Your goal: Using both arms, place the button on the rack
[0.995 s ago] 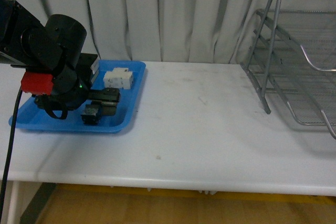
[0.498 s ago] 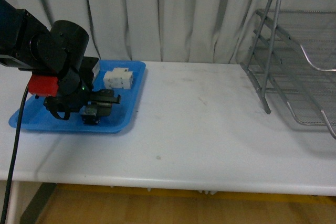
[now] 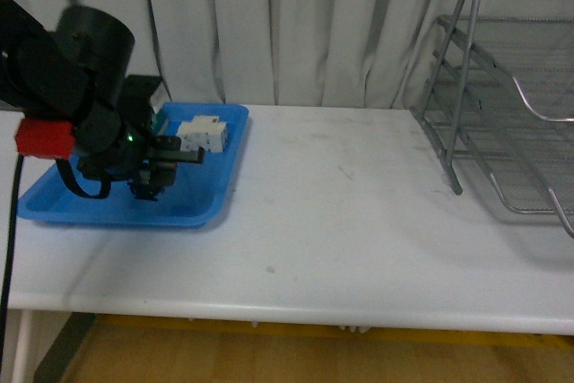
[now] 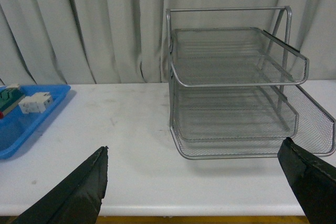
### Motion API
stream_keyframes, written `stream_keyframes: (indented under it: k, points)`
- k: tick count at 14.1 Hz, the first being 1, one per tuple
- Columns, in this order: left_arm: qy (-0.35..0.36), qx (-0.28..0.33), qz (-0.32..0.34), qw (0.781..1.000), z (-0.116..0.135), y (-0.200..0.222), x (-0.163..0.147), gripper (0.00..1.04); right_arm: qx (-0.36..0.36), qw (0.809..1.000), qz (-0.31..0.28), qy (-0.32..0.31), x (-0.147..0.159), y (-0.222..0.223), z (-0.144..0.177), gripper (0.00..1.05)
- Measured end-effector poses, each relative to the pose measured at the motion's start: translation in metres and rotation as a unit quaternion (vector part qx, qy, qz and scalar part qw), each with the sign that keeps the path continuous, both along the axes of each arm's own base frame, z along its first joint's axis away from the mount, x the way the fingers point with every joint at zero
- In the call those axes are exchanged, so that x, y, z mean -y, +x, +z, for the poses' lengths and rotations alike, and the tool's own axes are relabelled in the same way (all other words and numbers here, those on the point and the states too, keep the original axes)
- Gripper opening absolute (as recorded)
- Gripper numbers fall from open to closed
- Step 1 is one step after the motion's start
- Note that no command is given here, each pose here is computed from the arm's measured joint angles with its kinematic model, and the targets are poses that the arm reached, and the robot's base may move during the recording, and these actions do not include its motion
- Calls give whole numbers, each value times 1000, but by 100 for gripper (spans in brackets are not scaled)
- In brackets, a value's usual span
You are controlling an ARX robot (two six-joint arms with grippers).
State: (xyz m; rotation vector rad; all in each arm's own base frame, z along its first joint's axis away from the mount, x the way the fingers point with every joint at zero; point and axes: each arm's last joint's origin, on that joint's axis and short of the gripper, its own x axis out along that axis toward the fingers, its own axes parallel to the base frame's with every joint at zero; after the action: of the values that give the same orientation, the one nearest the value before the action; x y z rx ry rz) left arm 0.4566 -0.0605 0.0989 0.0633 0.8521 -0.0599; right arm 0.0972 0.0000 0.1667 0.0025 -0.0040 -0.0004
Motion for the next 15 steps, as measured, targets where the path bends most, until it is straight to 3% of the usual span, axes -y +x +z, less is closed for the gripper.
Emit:
stream_keyframes:
  k: [1, 3, 5, 9, 15]
  points:
    - [-7, 45, -3, 999, 32, -19, -2, 37, 0, 1000, 0, 0, 0, 0, 0, 98]
    - [-12, 91, -11, 996, 66, -60, -3, 37, 0, 1000, 0, 0, 0, 0, 0, 98]
    - [-7, 105, -46, 993, 83, -120, 4, 37, 0, 1000, 0, 0, 0, 0, 0, 98]
    - [16, 127, -71, 989, 89, -172, 1, 37, 0, 1000, 0, 0, 0, 0, 0, 98]
    - [28, 135, -70, 988, 86, -186, -1, 37, 0, 1000, 0, 0, 0, 0, 0, 98]
